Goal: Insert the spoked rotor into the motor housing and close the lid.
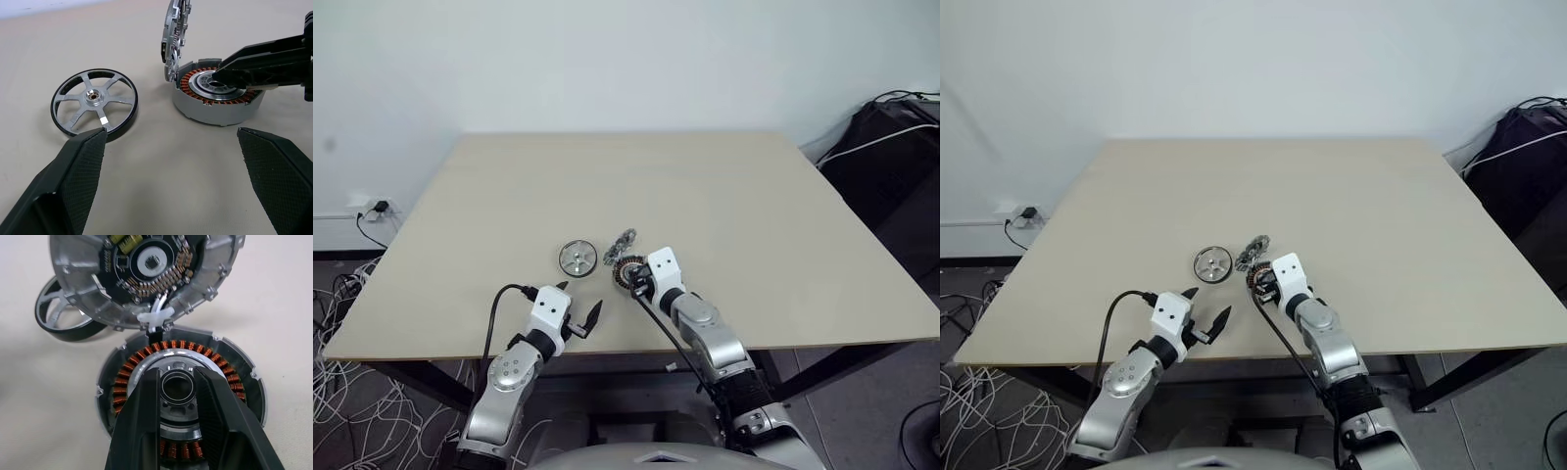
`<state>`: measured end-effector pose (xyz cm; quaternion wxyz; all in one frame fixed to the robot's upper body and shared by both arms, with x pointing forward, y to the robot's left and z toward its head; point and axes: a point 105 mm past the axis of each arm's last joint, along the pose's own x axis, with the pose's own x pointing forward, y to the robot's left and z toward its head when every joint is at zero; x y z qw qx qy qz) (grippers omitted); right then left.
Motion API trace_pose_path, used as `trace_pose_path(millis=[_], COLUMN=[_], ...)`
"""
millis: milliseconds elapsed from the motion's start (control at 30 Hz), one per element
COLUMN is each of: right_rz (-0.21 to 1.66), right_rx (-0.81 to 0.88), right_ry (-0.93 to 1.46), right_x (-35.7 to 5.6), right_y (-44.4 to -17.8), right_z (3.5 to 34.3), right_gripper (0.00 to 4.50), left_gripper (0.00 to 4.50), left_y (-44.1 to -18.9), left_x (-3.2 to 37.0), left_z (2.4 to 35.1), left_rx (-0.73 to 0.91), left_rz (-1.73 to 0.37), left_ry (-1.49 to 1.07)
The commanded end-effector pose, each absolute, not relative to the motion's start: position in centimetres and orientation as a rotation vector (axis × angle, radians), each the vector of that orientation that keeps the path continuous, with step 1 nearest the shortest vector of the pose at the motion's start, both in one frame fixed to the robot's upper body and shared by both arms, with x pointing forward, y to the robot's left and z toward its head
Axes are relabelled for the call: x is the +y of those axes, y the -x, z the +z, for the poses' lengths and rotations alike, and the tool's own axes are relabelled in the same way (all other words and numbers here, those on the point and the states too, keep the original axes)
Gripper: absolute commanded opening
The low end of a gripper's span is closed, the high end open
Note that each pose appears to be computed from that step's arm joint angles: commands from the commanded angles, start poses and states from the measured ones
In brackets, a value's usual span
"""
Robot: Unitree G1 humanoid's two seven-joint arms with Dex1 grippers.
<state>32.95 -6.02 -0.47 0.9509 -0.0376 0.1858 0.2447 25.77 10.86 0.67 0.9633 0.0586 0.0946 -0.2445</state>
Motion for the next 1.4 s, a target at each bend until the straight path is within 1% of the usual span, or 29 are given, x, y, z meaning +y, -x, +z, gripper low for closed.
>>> trace_pose_path(millis=[33,467,533,700,833,933,1033,1167,1400], right_rz=[0.501,0.508,0.51,0.528,0.584,0.587,0.551,0.516,0.566], right_rx=[0.319,0.344,0.343,0.294,0.218,0.2,0.227,0.287,0.357], right_ry=[0.072,0.059,0.057,0.02,-0.015,-0.03,0.022,0.137,0.193], right_x=[-5.7,-5.3,-5.3,-5.2,-4.9,-5.0,-5.3,-5.2,-3.7], right_y=[-33.9,-34.4,-34.4,-34.0,-33.2,-32.9,-33.1,-33.5,-33.5], right_z=[1.0,0.2,0.2,1.6,4.1,5.3,5.0,4.0,2.9], right_gripper=[0.68,0.68,1.41,2.91,2.91,2.29,1.33,0.06,0.02], left_gripper=[4.5,4.5,4.5,4.5,4.5,4.5,4.5,4.5,4.5], left_y=[-26.2,-26.1,-26.1,-26.1,-26.1,-26.1,-26.1,-26.1,-26.1], left_x=[10.4,10.5,10.5,10.4,10.5,10.5,10.4,10.4,10.4], left_z=[1.8,1.9,1.9,1.8,1.7,1.6,1.6,1.6,1.6], left_rx=[0.148,0.149,0.15,0.153,0.155,0.157,0.159,0.16,0.16], left_rz=[-0.502,-0.492,-0.491,-0.492,-0.492,-0.494,-0.498,-0.5,-0.494], left_ry=[-0.114,-0.111,-0.11,-0.107,-0.107,-0.107,-0.107,-0.106,-0.106])
